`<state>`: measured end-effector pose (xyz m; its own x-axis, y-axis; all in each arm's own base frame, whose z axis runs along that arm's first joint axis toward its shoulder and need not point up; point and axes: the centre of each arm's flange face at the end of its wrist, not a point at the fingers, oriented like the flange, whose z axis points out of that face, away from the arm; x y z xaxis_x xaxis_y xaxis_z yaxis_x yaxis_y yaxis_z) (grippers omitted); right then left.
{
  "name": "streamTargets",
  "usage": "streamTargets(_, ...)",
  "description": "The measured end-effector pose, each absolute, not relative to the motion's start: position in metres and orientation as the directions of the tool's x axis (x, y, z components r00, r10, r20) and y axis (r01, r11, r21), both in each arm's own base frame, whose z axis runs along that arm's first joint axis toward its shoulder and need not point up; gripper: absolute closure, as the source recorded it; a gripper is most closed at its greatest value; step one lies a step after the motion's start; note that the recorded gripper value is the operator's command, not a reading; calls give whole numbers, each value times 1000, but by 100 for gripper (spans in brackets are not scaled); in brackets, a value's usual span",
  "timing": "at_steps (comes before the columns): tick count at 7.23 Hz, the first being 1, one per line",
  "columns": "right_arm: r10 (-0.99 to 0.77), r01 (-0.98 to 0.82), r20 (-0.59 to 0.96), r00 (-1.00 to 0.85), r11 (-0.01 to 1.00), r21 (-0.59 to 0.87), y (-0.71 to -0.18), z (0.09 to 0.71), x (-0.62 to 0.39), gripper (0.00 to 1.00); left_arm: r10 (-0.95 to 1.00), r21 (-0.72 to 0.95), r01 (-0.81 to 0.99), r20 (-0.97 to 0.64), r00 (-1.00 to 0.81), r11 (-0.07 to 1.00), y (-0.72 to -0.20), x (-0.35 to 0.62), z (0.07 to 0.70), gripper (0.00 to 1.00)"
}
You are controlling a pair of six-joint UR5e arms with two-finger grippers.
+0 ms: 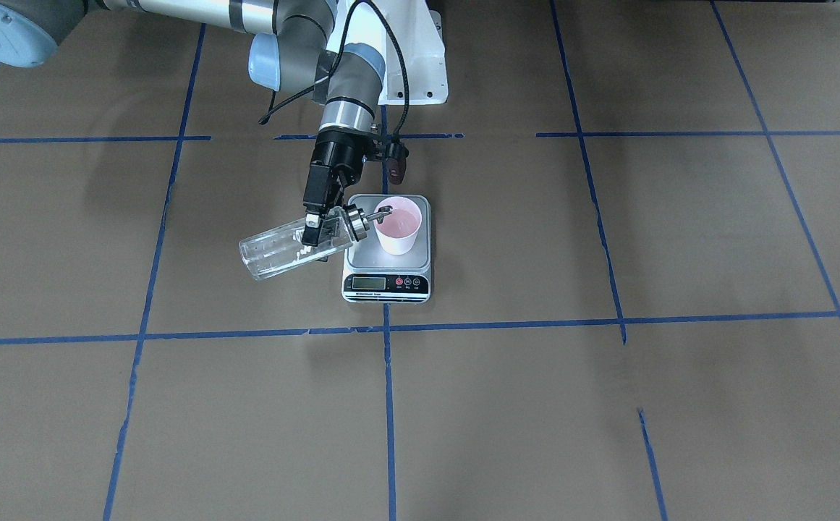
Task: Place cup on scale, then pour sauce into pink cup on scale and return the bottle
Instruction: 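Tilt the bottle spout down into the pink cup with the right gripper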
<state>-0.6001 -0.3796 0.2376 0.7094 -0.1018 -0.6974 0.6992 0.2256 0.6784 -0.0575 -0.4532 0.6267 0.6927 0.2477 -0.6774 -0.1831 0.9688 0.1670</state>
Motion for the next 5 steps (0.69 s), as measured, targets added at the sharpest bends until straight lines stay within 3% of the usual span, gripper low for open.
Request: streamTargets(5, -39, 810, -821, 570, 196, 553, -371, 258, -597, 100, 250, 169, -184, -677, 692, 968, -454, -57, 626, 0)
